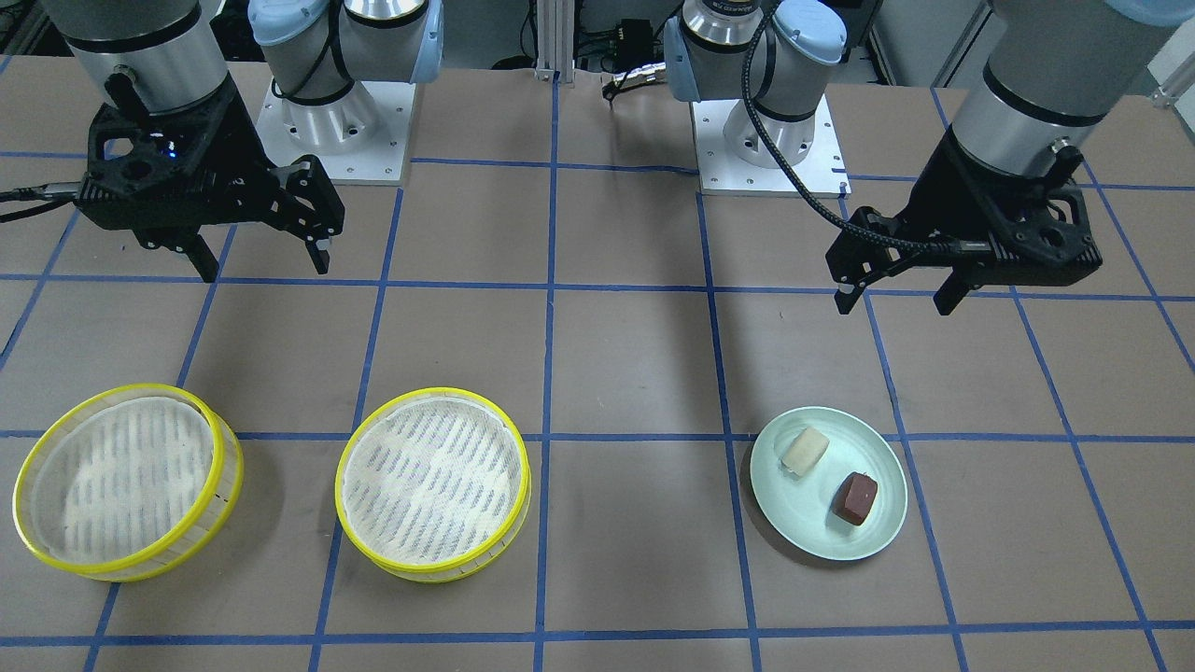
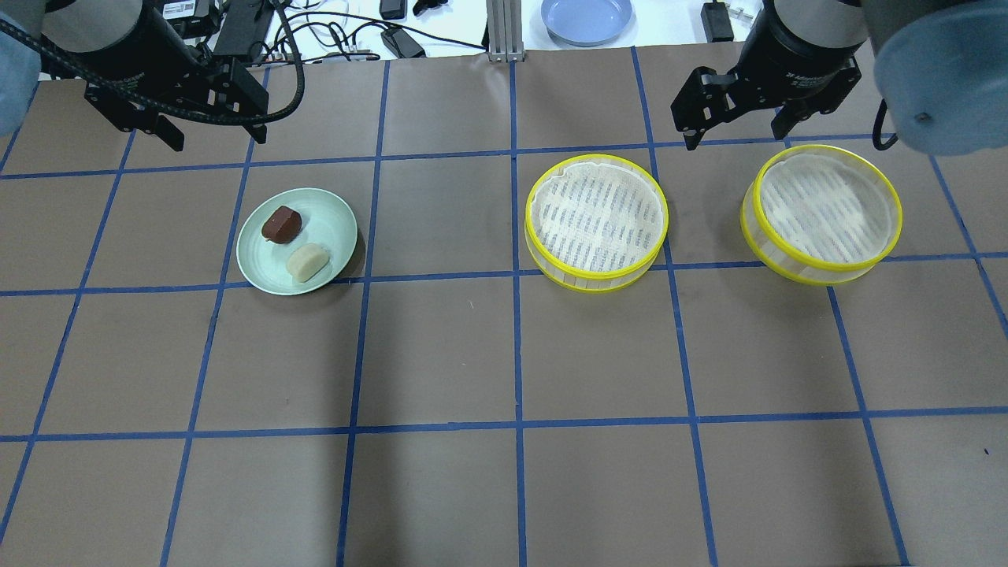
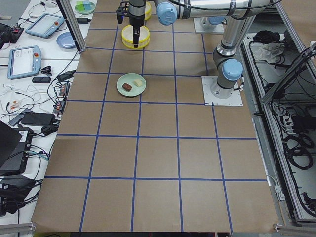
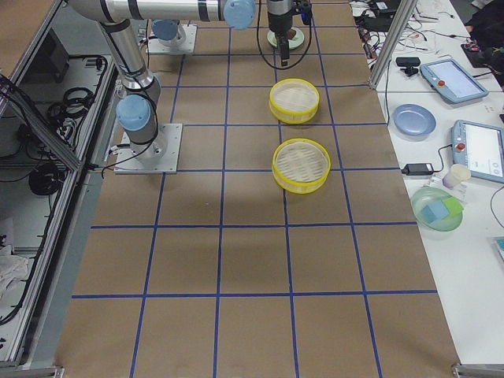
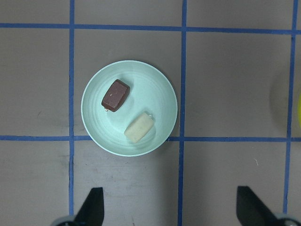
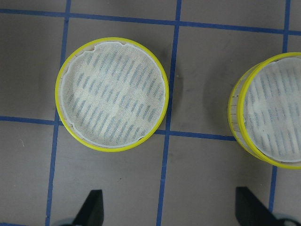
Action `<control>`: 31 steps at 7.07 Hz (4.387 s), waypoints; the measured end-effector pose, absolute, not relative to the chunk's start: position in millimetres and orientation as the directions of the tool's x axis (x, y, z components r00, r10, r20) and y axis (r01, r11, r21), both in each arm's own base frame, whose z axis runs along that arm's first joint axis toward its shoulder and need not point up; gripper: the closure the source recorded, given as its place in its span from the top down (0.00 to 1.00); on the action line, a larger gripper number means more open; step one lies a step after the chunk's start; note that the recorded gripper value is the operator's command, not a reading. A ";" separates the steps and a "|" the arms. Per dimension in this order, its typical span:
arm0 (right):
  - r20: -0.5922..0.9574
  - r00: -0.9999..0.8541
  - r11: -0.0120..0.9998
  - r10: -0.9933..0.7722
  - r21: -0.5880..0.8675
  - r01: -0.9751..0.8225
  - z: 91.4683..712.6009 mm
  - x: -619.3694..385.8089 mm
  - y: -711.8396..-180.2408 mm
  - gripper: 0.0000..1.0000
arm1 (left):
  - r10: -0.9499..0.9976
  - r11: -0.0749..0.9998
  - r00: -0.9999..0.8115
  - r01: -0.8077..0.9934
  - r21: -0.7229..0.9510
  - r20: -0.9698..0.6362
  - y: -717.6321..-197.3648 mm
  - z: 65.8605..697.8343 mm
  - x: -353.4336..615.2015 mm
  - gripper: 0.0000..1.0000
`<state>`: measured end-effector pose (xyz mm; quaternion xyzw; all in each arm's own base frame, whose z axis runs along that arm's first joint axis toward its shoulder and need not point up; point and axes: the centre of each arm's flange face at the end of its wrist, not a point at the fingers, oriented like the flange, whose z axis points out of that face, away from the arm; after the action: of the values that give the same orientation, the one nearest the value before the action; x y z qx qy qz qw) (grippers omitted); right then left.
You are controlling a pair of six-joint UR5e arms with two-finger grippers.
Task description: Stack buns with steamer
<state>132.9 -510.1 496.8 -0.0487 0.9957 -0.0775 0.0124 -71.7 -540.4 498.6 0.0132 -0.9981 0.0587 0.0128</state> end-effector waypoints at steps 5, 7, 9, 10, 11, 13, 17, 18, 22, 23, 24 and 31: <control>-0.018 -0.995 0.983 -0.100 -0.154 -0.096 494.8 132.3 -511.5 1.00 | -0.023 0.996 -0.999 -0.026 -0.087 0.031 -545.7 483.2 -65.3 1.00; -0.022 -0.994 0.983 -0.103 -0.155 -0.099 495.4 125.6 -513.9 1.00 | -0.042 0.999 -0.998 -0.043 -0.022 0.045 -552.3 438.4 -47.3 1.00; -0.026 -0.995 0.984 -0.100 -0.149 -0.095 488.2 86.8 -528.7 1.00 | -0.042 0.999 -0.998 -0.042 0.007 0.052 -565.8 379.2 -32.0 0.97; -0.035 -0.996 0.989 -0.076 -0.128 -0.071 472.9 62.9 -542.9 1.00 | -0.046 0.999 -0.997 -0.045 0.019 0.055 -575.0 349.5 -28.7 0.94; -0.035 -0.998 0.993 -0.051 -0.112 -0.047 454.6 32.7 -558.7 1.00 | -0.054 0.998 -0.997 -0.051 0.046 0.060 -583.1 321.9 -26.7 0.90; -0.007 -0.999 0.991 -0.042 -0.127 -0.041 406.6 -62.9 -595.6 1.00 | -0.066 0.991 -0.995 -0.058 0.118 0.068 -597.6 265.6 -23.2 0.90; 0.050 -0.997 0.994 -0.054 -0.088 -0.058 292.4 -183.8 -630.1 1.00 | -0.075 0.978 -0.994 -0.058 0.202 0.077 -607.7 196.8 -21.4 0.08; 0.071 -0.996 0.996 -0.055 -0.069 -0.060 274.1 -191.1 -633.4 1.00 | -0.078 0.975 -0.994 -0.060 0.214 0.079 -607.8 189.6 -21.6 0.00; 0.057 -0.997 0.998 -0.053 -0.038 -0.055 243.9 -194.7 -635.1 0.70 | -0.062 0.987 -0.995 -0.050 0.153 0.075 -623.1 214.8 -19.6 0.00; 0.055 -0.997 0.998 -0.054 -0.034 -0.056 240.9 -195.0 -634.9 0.56 | -0.078 0.992 -0.994 -0.069 0.104 0.079 -634.1 239.3 -22.1 0.00; 0.054 -0.997 0.998 -0.055 -0.030 -0.056 238.4 -195.2 -634.8 0.25 | -0.128 0.991 -0.987 -0.123 0.059 0.100 -643.0 263.8 -35.0 0.00; 0.110 -0.993 0.999 -0.053 0.002 -0.053 240.6 -202.1 -634.2 0.00 | -0.342 0.922 -0.821 -0.387 -0.004 0.458 -626.9 298.4 -300.3 0.00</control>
<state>-202.1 -634.2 240.6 -0.0265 0.9981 -0.0003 -0.0551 -300.3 -626.9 298.4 0.1912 -0.9528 0.0485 0.2306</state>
